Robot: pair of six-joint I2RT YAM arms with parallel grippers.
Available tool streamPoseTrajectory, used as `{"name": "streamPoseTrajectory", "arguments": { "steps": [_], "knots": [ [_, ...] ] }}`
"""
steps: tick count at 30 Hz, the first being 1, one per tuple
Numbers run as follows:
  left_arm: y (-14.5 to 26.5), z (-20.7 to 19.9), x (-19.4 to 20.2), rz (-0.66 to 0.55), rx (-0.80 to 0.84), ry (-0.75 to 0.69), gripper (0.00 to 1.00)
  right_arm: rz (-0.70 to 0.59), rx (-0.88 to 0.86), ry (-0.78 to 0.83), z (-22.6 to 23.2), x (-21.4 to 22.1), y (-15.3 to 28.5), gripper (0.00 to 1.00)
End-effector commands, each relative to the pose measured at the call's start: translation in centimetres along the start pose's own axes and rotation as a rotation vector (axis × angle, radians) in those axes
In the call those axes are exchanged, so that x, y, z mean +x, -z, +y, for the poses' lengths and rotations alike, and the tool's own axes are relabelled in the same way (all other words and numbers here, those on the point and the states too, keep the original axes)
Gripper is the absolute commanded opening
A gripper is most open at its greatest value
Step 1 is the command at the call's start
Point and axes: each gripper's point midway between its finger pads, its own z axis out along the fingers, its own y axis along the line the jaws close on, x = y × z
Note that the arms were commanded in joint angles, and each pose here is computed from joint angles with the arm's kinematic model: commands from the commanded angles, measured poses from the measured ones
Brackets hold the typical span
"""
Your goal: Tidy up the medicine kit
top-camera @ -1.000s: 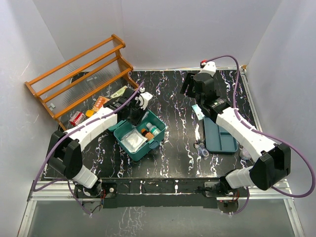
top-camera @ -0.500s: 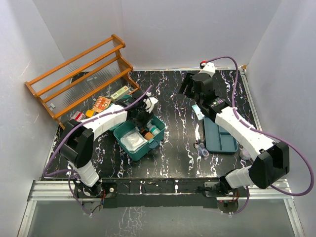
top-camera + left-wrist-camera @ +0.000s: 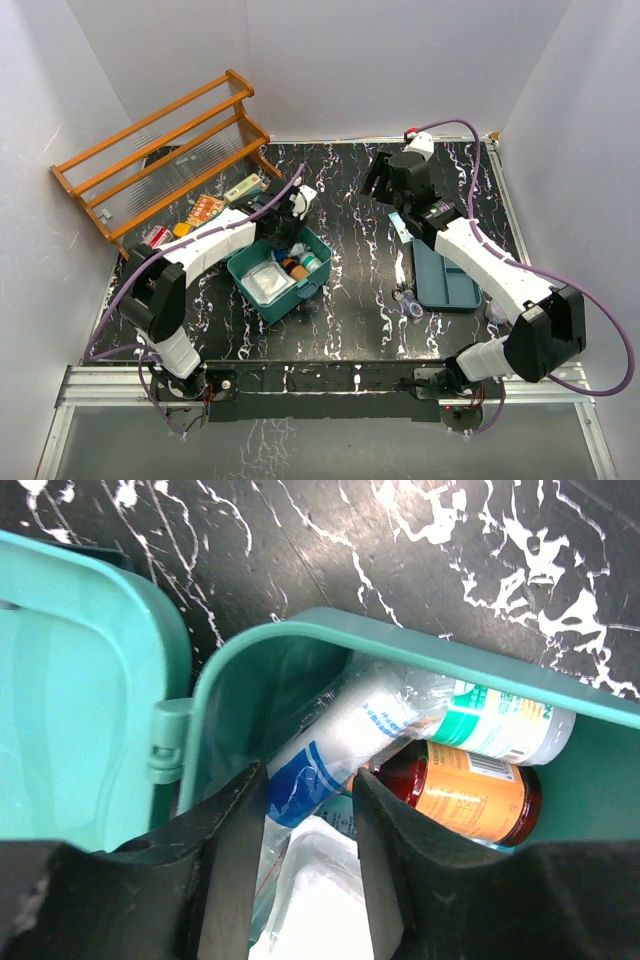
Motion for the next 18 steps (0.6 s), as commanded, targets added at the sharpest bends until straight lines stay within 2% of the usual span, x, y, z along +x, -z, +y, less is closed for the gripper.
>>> {"name": "streamPoseTrajectory", "arguments": {
  "steps": [1,4,9,14,18],
  "knots": [
    [2.2,0.7,-1.9,-0.111,-0.047,0.049,0.36,-0.040,-0.030,-0.037,0.8,-1.3,0.1,0.62],
    [2.1,-0.9,-2.1,-0.156,0.029,0.043,0.36,-0.035,-0.025,-0.036,0.6,-1.1,0.1,0.62],
    [1.7,-2.3,-2.4,-0.228,0.108,-0.016,0.43,-0.032,-0.019,-0.034,0.5,-1.0,0.1,0.62],
    [0.8,-2.1,-2.7,-0.255,0.097,-0.088,0.49,-0.021,-0.015,-0.031,0.3,-0.7,0.0,0.62],
    [-0.1,-0.8,-2.8,-0.258,0.021,-0.125,0.52,-0.015,-0.014,-0.029,0.3,-0.6,0.0,0.62]
  ]
}}
